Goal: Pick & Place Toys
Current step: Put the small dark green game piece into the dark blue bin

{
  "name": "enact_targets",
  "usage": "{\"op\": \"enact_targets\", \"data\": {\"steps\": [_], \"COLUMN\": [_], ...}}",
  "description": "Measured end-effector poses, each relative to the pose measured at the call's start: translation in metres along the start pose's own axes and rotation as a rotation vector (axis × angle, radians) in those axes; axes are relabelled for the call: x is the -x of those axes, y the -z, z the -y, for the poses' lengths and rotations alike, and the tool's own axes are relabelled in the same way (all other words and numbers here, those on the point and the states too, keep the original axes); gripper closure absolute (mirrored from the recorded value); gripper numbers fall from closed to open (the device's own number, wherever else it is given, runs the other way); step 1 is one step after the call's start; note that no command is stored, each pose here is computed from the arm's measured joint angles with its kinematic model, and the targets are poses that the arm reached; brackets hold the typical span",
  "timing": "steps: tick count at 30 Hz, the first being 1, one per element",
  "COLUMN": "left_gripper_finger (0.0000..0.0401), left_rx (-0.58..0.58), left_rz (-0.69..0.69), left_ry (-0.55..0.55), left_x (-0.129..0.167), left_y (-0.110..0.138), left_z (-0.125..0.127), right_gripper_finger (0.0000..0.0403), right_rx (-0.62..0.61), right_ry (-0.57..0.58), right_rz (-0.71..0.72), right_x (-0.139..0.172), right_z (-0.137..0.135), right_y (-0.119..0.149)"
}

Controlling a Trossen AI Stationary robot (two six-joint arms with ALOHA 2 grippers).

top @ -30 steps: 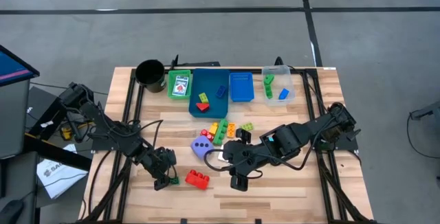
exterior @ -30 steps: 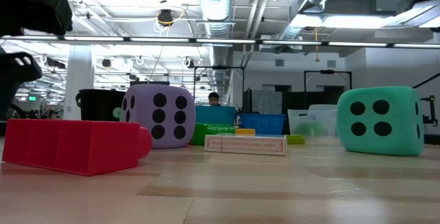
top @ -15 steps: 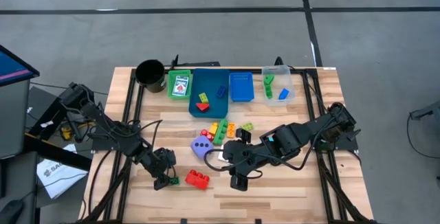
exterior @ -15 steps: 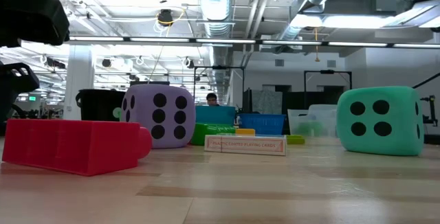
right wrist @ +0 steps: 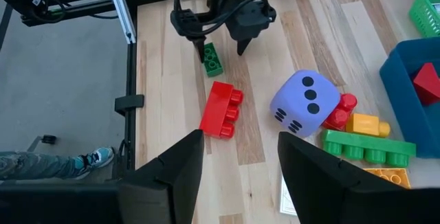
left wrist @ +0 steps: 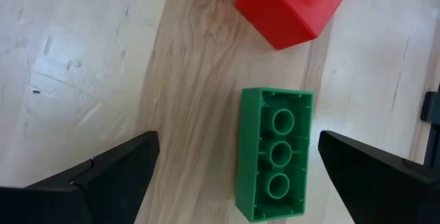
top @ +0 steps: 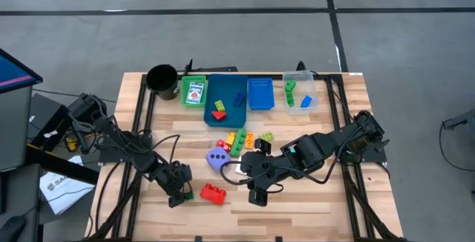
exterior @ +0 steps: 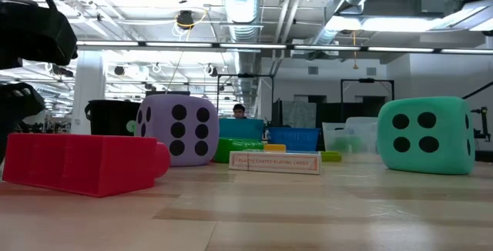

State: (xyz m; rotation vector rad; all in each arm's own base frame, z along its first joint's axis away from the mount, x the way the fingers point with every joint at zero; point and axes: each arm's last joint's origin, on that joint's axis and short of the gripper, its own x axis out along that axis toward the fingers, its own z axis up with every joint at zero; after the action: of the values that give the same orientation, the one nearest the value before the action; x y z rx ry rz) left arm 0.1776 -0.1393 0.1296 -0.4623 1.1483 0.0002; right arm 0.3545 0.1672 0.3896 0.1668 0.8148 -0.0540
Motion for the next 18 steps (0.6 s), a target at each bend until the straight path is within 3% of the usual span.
{"op": "enact_targets", "data": {"steps": [8,18], "left_gripper_finger": [0.0005,0.0005], "left_rx": [-0.008,-0.178], "left_rz": [0.018,0.079], "left_ry": [-0.013,-0.03], "left_x": [-0.0004,-0.0004], "left_y": [-0.0004,0.0071], "left_z": [-0.0006,0.0059], "right_gripper_finger": [0.0219,0.0219], "right_rx": [0.0,0.0], "right_ry": [0.0,-0.002], "right_rz": [0.0,-0.001], "right_x": [-0.0001,-0.0001], "right_z": [0.0,0.0], "right_y": [0.0,0.0]}}
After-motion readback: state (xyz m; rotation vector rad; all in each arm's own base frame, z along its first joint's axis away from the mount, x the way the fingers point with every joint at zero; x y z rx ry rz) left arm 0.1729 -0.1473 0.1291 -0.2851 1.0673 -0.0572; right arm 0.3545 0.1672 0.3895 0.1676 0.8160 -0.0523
